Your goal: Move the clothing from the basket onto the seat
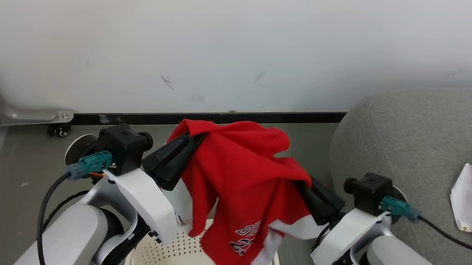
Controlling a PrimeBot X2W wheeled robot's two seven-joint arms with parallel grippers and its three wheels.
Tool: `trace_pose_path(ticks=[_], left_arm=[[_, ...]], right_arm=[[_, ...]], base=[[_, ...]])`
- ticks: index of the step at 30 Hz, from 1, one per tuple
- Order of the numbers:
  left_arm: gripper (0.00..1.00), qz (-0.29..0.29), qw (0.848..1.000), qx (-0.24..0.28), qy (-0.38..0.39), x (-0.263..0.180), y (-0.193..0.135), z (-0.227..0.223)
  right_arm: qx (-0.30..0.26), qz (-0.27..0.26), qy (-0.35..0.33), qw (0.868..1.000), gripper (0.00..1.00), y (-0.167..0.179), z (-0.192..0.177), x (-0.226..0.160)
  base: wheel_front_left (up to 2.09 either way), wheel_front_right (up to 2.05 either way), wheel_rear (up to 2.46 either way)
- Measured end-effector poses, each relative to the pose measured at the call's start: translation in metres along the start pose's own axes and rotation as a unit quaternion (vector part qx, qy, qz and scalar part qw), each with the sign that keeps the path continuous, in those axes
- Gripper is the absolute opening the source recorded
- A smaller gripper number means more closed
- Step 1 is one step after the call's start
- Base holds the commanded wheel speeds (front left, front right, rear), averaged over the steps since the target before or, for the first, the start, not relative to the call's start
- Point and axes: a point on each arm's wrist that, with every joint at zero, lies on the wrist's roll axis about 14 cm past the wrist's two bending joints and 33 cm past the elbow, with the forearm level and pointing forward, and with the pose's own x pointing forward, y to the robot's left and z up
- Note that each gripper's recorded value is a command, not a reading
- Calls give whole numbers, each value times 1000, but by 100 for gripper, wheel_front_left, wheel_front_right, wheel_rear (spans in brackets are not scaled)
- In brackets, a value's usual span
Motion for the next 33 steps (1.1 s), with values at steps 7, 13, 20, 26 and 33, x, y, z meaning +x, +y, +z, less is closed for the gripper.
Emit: trace_pose_path(ticks=[7,13,20,26,33], left_arm=[[0,-23,999,-26,1,8,-18,-11],[44,-59,997,-43,-7,16,-41,-14],[100,-76,995,-69,-2,18,-54,-24],[100,-92,993,-79,-4,20,-62,-28],[100,-114,990,-85,8,15,-76,-40]], right_arm=[[17,-61,-66,996,0,-43,41,-15],[51,-105,-100,988,0,-67,54,-33],[66,-149,-121,979,0,-91,60,-51],[62,-190,-127,972,0,-118,60,-71],[52,-238,-121,962,0,-144,53,-98]], base=[[0,0,0],[0,0,0],[0,0,0],[0,0,0],[0,0,0]])
